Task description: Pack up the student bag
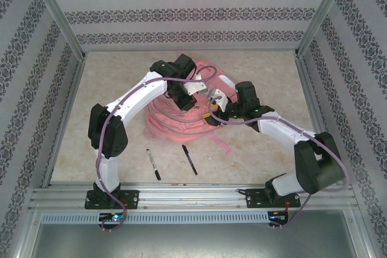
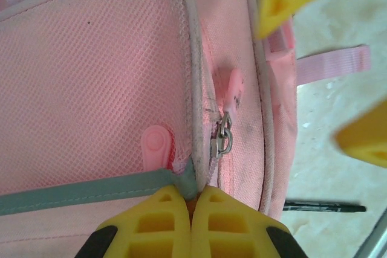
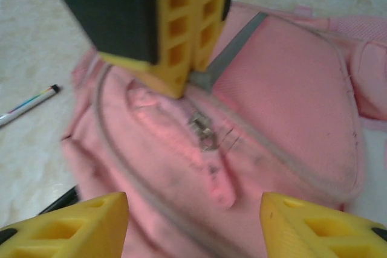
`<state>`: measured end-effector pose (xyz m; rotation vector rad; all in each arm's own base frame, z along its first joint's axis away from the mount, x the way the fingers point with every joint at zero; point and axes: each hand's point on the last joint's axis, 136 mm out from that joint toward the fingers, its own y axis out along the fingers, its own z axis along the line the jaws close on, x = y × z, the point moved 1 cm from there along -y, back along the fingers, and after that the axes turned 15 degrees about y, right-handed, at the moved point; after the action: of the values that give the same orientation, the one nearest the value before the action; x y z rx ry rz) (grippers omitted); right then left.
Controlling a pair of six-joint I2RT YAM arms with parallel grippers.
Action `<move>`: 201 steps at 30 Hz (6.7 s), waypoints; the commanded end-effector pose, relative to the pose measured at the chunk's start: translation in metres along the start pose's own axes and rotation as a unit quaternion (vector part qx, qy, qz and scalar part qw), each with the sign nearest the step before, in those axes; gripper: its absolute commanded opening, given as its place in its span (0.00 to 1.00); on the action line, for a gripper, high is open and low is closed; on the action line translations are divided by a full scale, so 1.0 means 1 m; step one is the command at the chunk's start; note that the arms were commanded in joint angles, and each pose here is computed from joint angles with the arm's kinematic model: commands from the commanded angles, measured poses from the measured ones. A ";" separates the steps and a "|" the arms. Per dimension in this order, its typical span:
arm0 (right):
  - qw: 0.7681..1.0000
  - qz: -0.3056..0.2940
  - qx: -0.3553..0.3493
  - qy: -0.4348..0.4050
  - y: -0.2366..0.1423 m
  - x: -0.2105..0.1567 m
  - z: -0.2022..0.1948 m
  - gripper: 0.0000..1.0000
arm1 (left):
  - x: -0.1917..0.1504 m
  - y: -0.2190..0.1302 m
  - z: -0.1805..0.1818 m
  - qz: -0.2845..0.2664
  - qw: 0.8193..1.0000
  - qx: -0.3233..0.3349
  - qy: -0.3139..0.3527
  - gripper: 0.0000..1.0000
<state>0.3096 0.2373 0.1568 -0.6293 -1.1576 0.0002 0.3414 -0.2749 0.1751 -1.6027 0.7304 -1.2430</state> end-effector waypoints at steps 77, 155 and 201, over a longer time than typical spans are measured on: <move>0.993 0.050 -0.014 -0.107 0.010 -0.023 -0.010 0.41 | 0.039 -0.017 0.008 -0.244 0.959 -0.065 -0.126 0.00; 0.558 -0.098 -0.095 0.818 0.031 0.007 -0.041 0.16 | 0.058 0.008 0.019 -0.288 0.930 -0.118 -0.194 0.00; 0.667 -0.084 -0.119 0.731 0.000 0.001 -0.069 0.00 | -0.054 0.027 0.012 -0.157 0.949 0.078 -0.263 0.00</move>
<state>0.3553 0.2285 0.1345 -0.4767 0.5292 -0.6979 0.3384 -0.2580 0.1231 -1.8897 0.0120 -0.9037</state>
